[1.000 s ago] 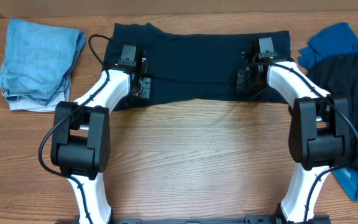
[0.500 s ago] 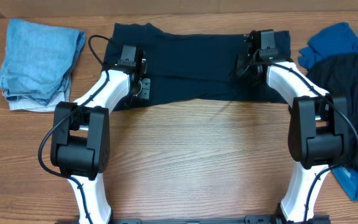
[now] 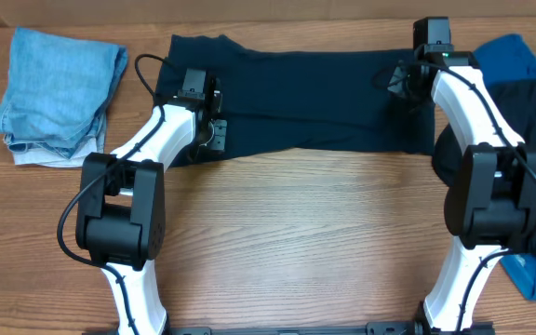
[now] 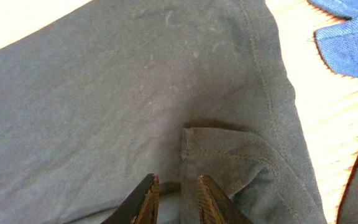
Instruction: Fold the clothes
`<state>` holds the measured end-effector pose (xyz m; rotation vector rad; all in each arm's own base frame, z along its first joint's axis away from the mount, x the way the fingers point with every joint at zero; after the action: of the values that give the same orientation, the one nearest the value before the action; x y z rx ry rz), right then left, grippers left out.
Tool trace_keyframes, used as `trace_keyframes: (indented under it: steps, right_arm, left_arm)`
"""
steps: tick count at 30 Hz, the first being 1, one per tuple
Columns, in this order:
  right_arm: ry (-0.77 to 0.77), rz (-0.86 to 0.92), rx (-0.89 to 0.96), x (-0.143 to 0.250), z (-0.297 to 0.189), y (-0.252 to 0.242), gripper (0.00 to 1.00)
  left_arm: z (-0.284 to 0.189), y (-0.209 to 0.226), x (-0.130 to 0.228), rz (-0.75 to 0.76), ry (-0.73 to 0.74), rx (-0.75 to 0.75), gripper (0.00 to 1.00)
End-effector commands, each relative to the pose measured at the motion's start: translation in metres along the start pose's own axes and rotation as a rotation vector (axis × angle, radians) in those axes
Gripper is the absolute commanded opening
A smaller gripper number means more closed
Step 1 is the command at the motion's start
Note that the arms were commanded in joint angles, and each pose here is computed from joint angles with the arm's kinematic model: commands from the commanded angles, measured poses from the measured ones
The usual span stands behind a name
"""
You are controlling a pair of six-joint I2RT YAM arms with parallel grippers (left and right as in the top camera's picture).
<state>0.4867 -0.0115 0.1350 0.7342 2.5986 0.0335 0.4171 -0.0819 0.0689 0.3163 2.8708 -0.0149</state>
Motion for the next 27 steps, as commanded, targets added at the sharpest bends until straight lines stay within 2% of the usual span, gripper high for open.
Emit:
trace_keyframes:
  steps: [1,5,13,19,27]
  right_arm:
    - [-0.004,0.013,0.055,0.001,0.019,-0.002,0.25]
    - [0.038,0.004,0.100,0.012,0.044,-0.008,0.25]
    - [0.055,-0.001,0.127,0.019,0.061,-0.011,0.25]
    - [0.024,0.001,0.126,0.012,0.061,-0.009,0.04]
    - [-0.092,0.039,0.134,-0.017,0.046,-0.002,0.04]
  left_arm:
    - [0.020,0.004,0.025,0.004,0.107,-0.020,0.37]
    - [0.020,0.004,0.026,0.004,0.108,-0.020,0.38]
    - [0.020,0.004,0.026,0.004,0.111,-0.020,0.37]
    - [0.020,0.004,0.026,0.004,0.110,-0.020,0.37]
    - [0.020,0.004,0.026,0.004,0.110,-0.020,0.37]
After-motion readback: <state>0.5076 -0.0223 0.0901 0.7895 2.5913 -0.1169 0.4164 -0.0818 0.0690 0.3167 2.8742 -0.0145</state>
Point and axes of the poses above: each gripper's point midway between its finger pads, its own z axis out along the fingers, its own y axis along the line the jaws close on, x = y × z, the point moved 7 cm from there along -z, back along the fingers, and after that the axes turned 7 degrees about z, right-handed, at the moved point
